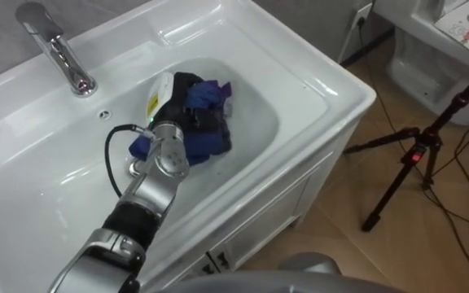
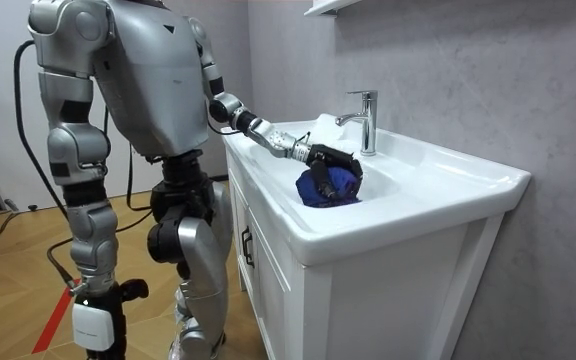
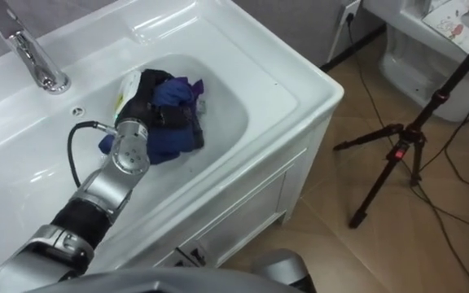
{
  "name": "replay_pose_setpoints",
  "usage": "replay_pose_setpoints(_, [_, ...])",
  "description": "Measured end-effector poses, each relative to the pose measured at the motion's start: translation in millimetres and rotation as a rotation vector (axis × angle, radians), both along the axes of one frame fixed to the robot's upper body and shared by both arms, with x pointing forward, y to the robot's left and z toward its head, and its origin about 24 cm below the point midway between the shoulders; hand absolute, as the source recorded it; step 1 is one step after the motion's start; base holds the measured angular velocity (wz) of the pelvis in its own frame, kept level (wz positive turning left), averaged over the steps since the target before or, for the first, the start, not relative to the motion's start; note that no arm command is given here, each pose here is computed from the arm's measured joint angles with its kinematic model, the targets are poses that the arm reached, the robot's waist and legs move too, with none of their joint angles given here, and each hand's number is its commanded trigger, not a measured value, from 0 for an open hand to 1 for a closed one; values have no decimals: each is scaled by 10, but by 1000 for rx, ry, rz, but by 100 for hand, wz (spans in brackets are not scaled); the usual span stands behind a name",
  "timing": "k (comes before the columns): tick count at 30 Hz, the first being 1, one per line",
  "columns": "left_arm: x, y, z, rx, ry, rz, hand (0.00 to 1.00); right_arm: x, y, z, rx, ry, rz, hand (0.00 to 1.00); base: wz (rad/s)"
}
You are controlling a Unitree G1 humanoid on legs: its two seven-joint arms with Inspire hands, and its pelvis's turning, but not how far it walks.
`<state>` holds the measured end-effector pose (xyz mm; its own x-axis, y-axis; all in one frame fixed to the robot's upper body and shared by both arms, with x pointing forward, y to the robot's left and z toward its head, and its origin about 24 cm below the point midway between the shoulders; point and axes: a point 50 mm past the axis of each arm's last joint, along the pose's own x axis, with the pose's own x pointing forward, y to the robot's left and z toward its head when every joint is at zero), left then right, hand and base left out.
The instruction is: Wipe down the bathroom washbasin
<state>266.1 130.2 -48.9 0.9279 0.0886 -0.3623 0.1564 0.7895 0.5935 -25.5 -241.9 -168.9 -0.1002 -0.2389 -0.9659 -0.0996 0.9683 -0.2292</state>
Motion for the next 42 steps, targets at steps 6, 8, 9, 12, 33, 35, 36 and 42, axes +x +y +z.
replay_pose_setpoints(6, [-63,37,-103,11,75,-10,100,-51,4,2,4,14,-5,0,-1])
replay_pose_setpoints(8, [-77,42,-114,25,79,-19,100,-57,5,3,5,14,-5,0,0])
replay_pose_setpoints(9, [-90,42,-122,45,80,-32,100,-58,5,3,5,14,-5,0,0])
replay_pose_setpoints(12, [-160,34,-175,93,95,-71,100,-59,4,3,3,14,-8,0,1])
replay_pose_setpoints(33, [-387,293,-360,393,128,-157,100,69,-43,20,30,-47,3,0,0])
replay_pose_setpoints(35, [-414,369,-377,392,143,-126,100,29,-45,23,28,-40,-8,0,-10])
replay_pose_setpoints(36, [-464,431,-409,389,161,-98,100,14,-51,25,25,-39,-17,0,-5])
replay_pose_setpoints(42, [-617,795,-458,436,184,24,100,47,-99,36,7,-41,-32,0,0])
